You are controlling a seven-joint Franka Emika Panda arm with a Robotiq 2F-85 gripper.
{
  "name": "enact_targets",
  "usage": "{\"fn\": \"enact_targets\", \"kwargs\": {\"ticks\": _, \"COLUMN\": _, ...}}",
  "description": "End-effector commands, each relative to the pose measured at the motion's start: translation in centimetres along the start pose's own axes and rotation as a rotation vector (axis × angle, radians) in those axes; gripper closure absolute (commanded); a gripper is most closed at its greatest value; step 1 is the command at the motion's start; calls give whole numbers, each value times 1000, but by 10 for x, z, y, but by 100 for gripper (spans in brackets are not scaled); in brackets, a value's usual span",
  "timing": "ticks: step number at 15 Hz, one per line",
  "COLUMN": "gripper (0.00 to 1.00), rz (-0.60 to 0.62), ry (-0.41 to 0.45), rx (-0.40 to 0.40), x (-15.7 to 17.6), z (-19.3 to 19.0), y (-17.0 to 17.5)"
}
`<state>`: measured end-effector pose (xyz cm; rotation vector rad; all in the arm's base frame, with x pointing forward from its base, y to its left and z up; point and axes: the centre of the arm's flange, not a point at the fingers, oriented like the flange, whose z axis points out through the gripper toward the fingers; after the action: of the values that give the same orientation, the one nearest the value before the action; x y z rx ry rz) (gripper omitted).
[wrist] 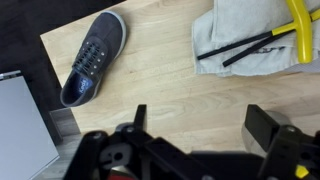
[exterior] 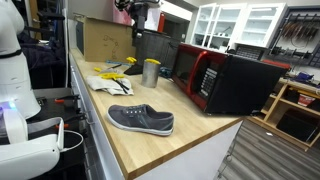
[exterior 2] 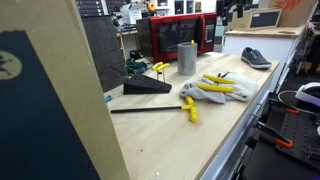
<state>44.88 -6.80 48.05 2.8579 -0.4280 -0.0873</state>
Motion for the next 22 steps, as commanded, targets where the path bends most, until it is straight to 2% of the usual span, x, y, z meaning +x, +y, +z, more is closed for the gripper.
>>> {"fn": "enact_targets", "kwargs": {"ticks": 1, "gripper": 0, "rz": 0, "ry": 0, "rx": 0, "x": 0, "z": 0, "y": 0}}
{"fn": "enact_targets", "kwargs": {"ticks": 4, "gripper": 0, "rz": 68, "ry": 20, "rx": 19, "x": 7, "z": -3, "y": 5}}
{"fn": "enact_targets", "kwargs": {"ticks": 8, "gripper": 0, "rz": 167, "ry": -2, "rx": 65, "x": 22, "z": 0, "y": 7}}
{"fn": "enact_targets", "kwargs": {"ticks": 14, "gripper": 0, "rz": 388, "ry": -60, "rx": 182, "x": 53, "z": 17, "y": -16}}
{"fn": "enact_targets", "kwargs": {"ticks": 18, "gripper": 0, "rz": 523, "ry": -15, "rx": 233, "x": 84, "z": 15, "y": -23}}
{"fn": "enact_targets", "kwargs": {"ticks": 22, "gripper": 0, "rz": 605, "ry": 29, "rx": 254, "x": 104, "z": 10, "y": -35}}
